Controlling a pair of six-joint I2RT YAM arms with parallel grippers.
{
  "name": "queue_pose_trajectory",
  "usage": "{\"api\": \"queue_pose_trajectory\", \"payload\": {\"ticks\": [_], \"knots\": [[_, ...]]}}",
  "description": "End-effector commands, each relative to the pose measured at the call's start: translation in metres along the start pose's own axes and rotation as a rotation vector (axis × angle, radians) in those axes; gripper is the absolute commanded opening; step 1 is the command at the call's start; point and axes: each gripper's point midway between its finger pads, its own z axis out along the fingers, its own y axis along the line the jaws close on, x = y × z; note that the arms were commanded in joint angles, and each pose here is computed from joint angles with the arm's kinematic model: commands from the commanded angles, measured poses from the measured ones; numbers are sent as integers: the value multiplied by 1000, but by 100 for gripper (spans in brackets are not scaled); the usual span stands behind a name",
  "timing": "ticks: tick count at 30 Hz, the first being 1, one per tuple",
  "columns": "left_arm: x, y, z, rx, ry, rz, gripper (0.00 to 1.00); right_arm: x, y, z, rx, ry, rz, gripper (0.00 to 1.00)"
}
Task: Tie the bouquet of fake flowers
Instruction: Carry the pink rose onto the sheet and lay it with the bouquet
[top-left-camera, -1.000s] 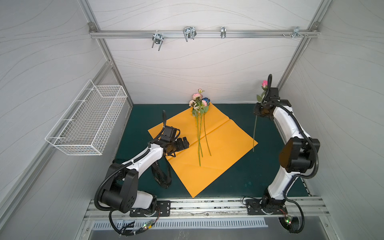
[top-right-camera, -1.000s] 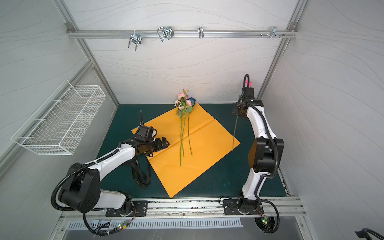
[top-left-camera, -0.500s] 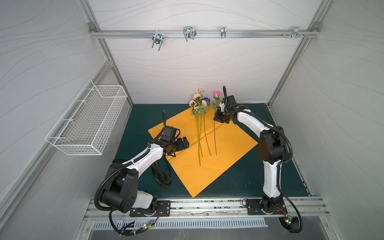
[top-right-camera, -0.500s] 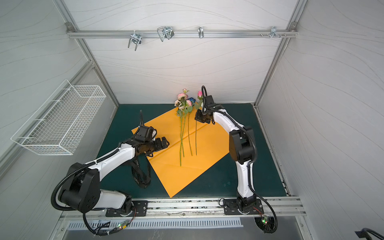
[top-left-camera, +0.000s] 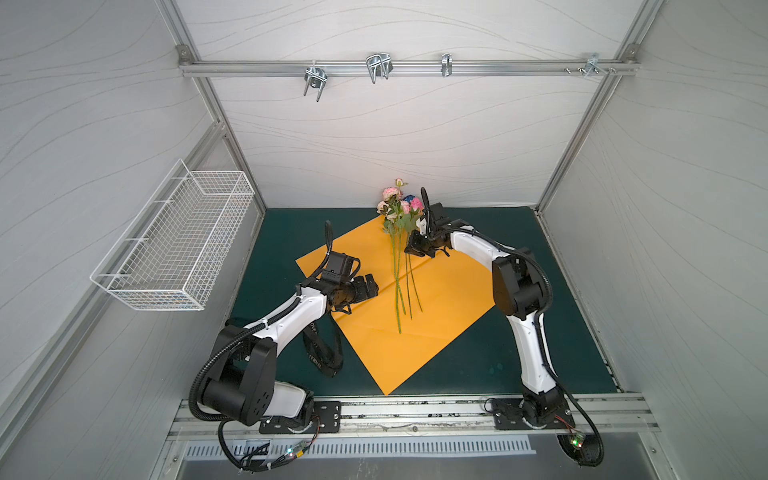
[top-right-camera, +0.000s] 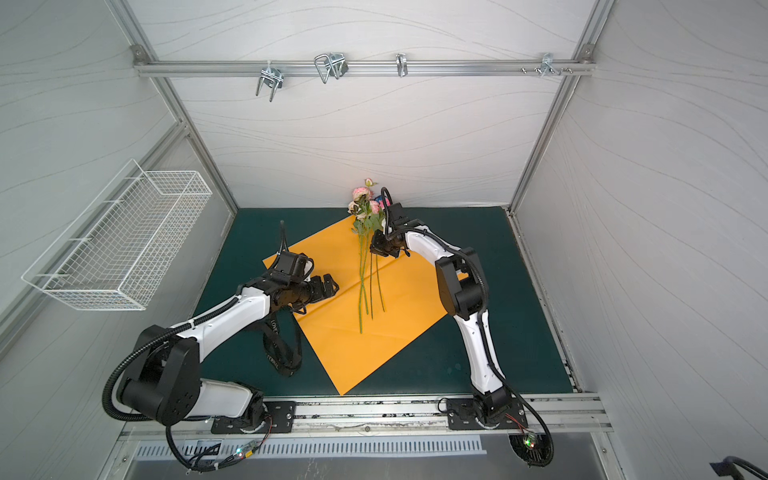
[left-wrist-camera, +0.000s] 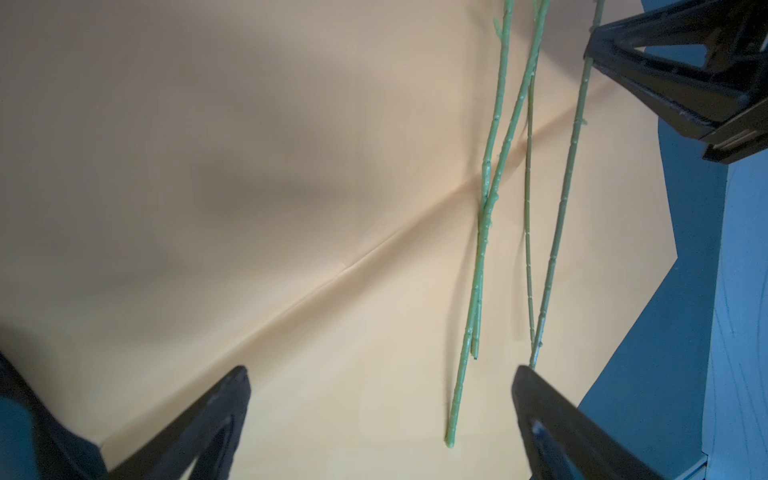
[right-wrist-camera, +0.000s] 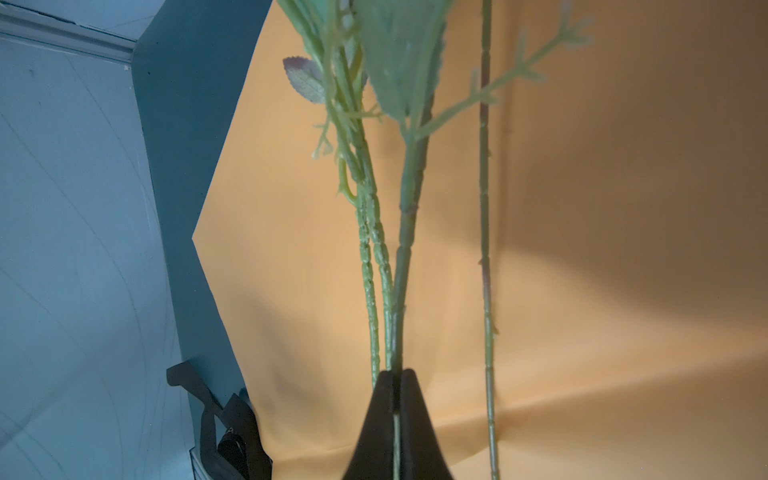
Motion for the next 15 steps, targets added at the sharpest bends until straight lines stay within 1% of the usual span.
{"api": "queue_pose_trajectory", "payload": {"ticks": [1, 6, 10, 15], "knots": [[-9, -10, -1, 25, -25, 4, 99, 6, -4, 13, -12, 22, 25, 5], [-11, -12, -3, 27, -28, 6, 99, 10, -14, 21, 7, 38, 24, 9], [-10, -11, -3, 27, -28, 6, 99, 12, -20, 26, 22, 51, 26, 10], [-9, -10, -6, 25, -30, 2, 99, 14, -23, 29, 28, 59, 19, 17]]}}
